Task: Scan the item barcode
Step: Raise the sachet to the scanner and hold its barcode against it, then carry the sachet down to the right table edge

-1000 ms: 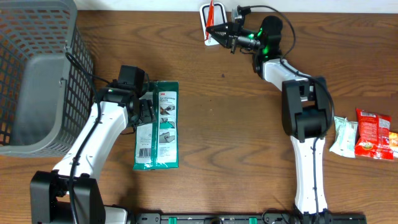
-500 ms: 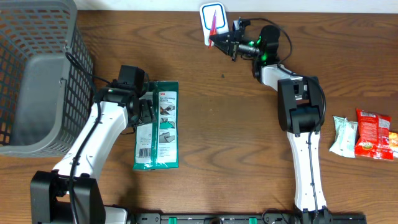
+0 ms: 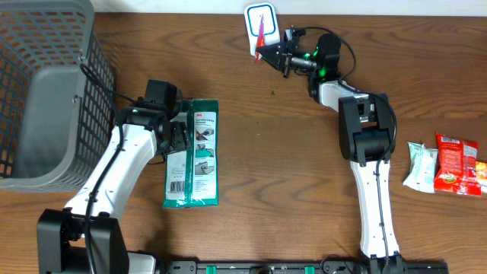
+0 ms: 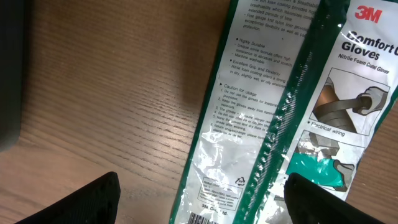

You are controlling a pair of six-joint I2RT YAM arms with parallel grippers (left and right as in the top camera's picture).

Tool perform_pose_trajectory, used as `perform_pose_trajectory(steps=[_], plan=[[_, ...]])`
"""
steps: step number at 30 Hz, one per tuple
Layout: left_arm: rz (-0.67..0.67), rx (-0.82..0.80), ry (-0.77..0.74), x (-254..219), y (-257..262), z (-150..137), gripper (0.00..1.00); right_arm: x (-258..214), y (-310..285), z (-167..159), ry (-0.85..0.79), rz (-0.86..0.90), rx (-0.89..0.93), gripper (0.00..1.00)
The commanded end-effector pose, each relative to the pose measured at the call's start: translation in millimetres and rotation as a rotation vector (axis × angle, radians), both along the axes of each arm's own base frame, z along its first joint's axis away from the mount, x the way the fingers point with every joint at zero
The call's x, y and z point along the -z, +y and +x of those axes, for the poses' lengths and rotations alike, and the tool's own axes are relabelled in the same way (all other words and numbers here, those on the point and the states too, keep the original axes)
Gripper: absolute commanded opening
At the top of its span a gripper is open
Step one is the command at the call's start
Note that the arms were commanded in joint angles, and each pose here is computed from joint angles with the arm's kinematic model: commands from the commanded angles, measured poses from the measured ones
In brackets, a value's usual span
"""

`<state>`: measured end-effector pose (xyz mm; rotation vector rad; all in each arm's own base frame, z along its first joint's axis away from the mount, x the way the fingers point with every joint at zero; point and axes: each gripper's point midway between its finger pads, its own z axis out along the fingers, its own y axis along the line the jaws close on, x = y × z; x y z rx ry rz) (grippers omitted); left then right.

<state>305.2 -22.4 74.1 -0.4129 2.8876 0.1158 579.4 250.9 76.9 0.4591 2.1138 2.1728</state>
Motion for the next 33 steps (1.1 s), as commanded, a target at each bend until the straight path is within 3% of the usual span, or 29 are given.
perform_pose_trajectory(steps=[1, 6, 11, 15, 20, 33], plan=[[0.003, -0.002, -0.022, -6.6, 2.1, 4.9, 0.85, -1.4, -7.6, 6.2, 0.014, 0.008, 0.014, 0.02], [0.003, -0.002, -0.022, -6.6, 2.1, 4.9, 0.85, -0.8, -8.9, 8.8, 0.028, 0.012, 0.031, 0.01], [0.003, -0.002, -0.022, -6.6, 2.1, 4.9, 0.85, 14.1, -9.9, 11.1, 0.144, 0.002, 0.049, 0.01], [0.003, -0.002, -0.022, -6.6, 2.1, 4.9, 0.85, 5.8, -10.5, 11.7, 0.113, 0.018, 0.049, 0.01], [0.003, -0.002, -0.022, -6.5, 2.2, 4.8, 0.85, -66.9, -28.3, 17.8, -0.095, 0.182, 0.125, 0.02], [0.003, -0.002, -0.022, -6.6, 2.1, 4.9, 0.85, -196.9, -39.4, -17.0, -0.429, 0.148, 0.035, 0.02]])
